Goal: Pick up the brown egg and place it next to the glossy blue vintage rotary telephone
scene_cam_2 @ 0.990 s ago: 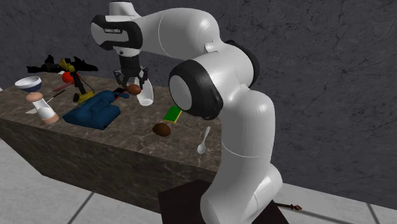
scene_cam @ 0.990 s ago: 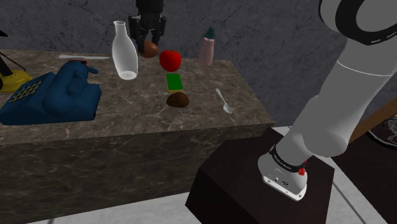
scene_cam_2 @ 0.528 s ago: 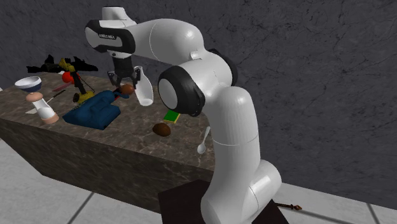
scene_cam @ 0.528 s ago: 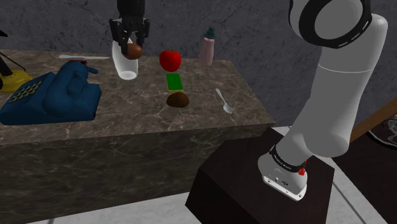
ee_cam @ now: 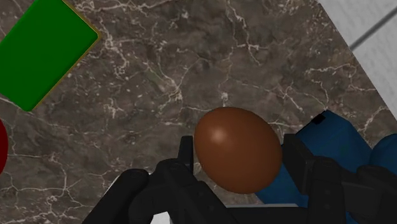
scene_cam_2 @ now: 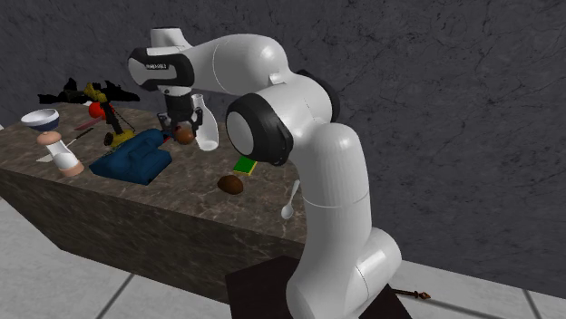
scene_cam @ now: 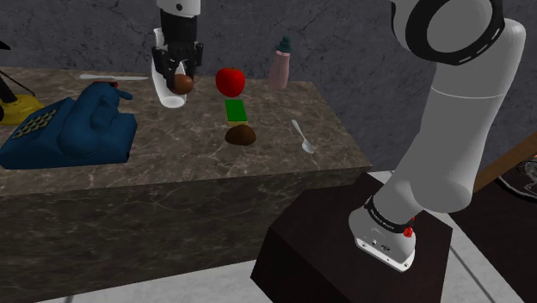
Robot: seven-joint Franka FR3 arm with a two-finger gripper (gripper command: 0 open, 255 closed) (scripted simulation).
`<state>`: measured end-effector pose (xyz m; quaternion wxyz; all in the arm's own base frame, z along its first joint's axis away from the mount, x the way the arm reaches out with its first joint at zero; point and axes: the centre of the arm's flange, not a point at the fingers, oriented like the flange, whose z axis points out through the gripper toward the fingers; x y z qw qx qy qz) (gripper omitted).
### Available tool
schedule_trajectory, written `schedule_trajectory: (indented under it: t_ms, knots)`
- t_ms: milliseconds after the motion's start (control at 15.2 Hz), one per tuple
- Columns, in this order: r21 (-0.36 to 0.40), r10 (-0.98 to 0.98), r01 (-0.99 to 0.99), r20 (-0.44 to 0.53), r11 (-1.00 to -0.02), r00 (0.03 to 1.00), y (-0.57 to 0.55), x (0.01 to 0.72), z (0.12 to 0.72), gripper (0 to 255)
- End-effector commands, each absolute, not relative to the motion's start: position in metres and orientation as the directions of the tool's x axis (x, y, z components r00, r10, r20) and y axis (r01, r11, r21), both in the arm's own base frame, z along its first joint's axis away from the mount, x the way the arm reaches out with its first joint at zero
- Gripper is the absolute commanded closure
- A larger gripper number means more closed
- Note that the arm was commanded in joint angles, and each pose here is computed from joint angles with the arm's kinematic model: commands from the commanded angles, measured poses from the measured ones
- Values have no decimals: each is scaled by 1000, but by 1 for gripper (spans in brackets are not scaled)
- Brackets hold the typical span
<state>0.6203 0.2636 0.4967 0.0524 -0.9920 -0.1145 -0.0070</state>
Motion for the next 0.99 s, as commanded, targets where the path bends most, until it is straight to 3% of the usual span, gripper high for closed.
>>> schedule_trajectory:
  t_ms: [0, 924]
  knots:
    - [-102, 227, 228, 27, -968, 974, 263, 620, 486, 255]
    - [-102, 227, 228, 27, -968, 974, 263, 620, 412, 255]
